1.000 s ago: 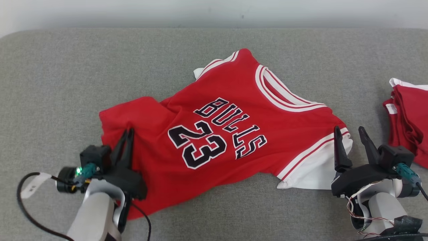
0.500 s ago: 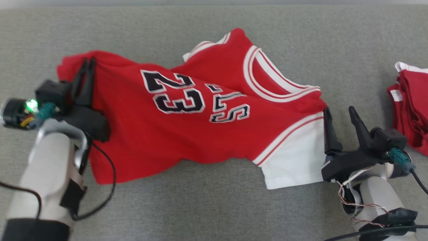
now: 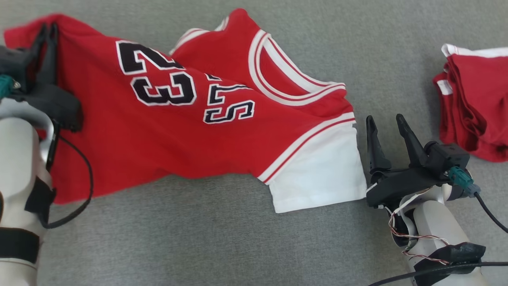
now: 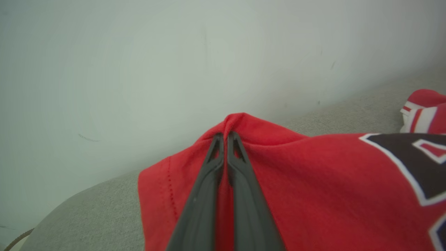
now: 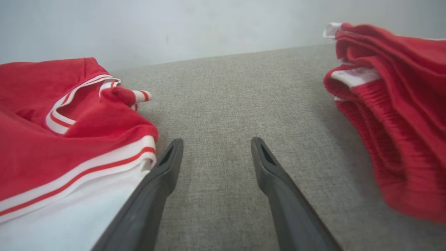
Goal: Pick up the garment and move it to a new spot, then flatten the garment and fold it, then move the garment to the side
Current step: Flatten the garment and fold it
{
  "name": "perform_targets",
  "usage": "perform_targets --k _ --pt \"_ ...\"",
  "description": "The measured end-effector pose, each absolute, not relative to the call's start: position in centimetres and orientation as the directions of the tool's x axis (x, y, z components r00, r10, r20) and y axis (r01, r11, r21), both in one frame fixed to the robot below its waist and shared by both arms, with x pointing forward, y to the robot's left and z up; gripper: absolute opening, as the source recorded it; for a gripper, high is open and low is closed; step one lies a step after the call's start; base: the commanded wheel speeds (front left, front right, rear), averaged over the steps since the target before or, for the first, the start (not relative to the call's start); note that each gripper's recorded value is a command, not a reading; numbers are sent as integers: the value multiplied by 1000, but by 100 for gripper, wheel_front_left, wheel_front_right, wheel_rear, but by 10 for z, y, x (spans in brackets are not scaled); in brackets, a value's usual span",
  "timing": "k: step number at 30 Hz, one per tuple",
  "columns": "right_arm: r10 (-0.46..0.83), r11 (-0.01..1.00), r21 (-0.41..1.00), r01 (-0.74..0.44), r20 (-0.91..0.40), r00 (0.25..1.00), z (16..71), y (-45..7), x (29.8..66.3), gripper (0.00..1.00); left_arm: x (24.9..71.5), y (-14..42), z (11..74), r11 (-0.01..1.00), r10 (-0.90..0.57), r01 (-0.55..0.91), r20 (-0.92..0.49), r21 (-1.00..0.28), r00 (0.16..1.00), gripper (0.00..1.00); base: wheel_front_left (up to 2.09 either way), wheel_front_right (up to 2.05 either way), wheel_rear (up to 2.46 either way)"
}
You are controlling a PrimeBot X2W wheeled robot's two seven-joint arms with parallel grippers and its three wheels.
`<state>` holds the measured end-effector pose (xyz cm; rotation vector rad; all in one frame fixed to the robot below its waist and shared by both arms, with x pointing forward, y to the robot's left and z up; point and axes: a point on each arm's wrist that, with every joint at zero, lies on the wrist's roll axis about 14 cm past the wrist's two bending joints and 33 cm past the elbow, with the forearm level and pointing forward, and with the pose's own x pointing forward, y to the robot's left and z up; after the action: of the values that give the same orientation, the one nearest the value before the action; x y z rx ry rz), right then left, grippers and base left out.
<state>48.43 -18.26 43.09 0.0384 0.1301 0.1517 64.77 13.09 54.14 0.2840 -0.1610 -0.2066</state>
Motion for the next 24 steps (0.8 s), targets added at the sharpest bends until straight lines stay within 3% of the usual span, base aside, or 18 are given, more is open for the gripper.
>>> perform_targets --k 4,5,6,7,15,24 --pt "135 991 41 -131 -146 980 424 -190 482 100 653 122 543 935 -239 185 156 302 958 0 0 0 0" --pt "132 991 39 -127 -150 980 423 -192 481 100 653 121 536 937 -238 189 141 292 961 24 0 0 0" --pt "129 991 37 -125 -154 980 422 -193 480 100 651 120 527 941 -233 192 123 279 965 80 0 0 0" --pt "127 992 37 -123 -155 980 422 -194 480 100 650 121 518 946 -226 194 101 258 969 100 0 0 0" --pt "139 990 43 -134 -130 982 433 -187 478 100 627 127 523 964 -201 176 117 198 973 100 0 0 0" --pt "182 982 64 -176 -109 977 445 -166 466 100 562 129 520 979 -182 169 114 115 977 100 0 0 0"
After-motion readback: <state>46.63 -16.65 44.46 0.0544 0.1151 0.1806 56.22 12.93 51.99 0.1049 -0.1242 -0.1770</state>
